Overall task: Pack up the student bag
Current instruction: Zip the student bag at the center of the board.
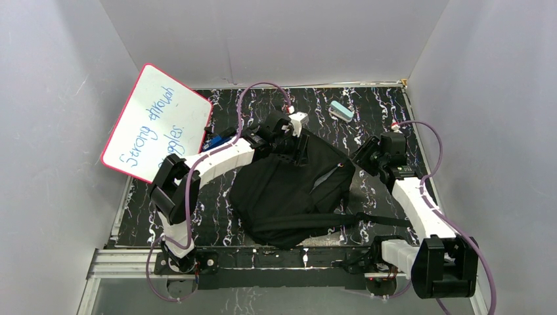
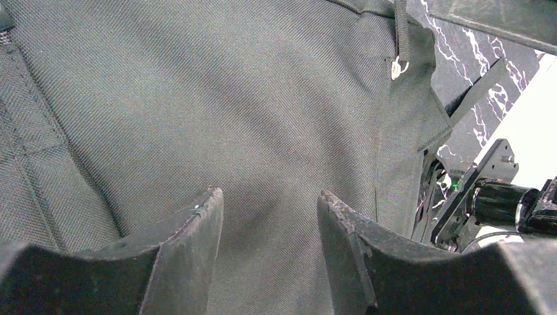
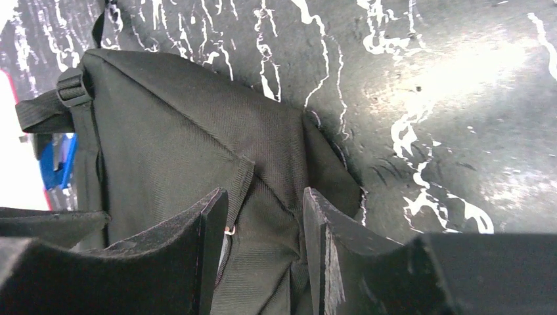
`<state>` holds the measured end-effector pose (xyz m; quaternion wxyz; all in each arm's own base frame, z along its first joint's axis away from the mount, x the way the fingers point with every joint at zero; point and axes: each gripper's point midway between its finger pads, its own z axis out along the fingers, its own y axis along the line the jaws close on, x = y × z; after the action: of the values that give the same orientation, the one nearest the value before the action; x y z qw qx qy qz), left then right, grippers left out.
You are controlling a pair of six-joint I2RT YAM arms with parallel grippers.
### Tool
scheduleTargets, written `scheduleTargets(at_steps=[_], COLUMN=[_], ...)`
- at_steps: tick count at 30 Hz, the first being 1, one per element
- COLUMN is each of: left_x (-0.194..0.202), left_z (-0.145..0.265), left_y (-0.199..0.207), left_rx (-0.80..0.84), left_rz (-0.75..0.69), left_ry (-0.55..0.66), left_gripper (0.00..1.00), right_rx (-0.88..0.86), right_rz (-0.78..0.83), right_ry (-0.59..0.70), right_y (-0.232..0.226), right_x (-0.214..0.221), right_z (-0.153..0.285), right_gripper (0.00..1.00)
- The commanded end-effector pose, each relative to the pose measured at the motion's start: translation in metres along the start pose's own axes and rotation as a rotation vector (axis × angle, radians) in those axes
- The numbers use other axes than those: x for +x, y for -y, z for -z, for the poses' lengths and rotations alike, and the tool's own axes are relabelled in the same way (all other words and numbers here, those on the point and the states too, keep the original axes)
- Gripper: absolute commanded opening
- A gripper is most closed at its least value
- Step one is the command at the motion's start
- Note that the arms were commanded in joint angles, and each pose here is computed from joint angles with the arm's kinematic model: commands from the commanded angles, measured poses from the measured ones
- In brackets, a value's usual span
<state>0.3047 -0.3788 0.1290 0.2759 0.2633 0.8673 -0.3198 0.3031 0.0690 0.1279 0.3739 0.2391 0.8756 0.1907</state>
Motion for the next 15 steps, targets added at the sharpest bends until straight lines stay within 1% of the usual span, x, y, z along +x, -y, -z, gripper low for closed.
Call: scheduleTargets(at_steps=[1,5,10,15], left_x=[-0.002,0.001,0.002,0.002], left_z=[0.001,0.000,-0.001,-0.003], left_y=[0.005,0.004,0.004,0.002], left_rx=[0.005,0.000,-0.002,-0.006], left_rz=[-0.028,-0.034,-0.039,-0.042], left_ry=[0.002,-0.007,-0.012,-0.017], left_gripper=[0.53,0.53,0.53,0.53], right_rx=[-0.206,-0.248,-0.311,-0.353], right_rz=[-0.022,-0.033,-0.019,0.004], right_ry=[0.013,-0.010,-0.025,-0.028], right_y=[-0.029,-0.028,-0.034,-0.040], right_x=[-0.011,-0.009,-0.005,-0.004], right_z=[-0.008,-0.017,-0.022,-0.019], right_gripper=[0.54,0.53,0.49,0.37])
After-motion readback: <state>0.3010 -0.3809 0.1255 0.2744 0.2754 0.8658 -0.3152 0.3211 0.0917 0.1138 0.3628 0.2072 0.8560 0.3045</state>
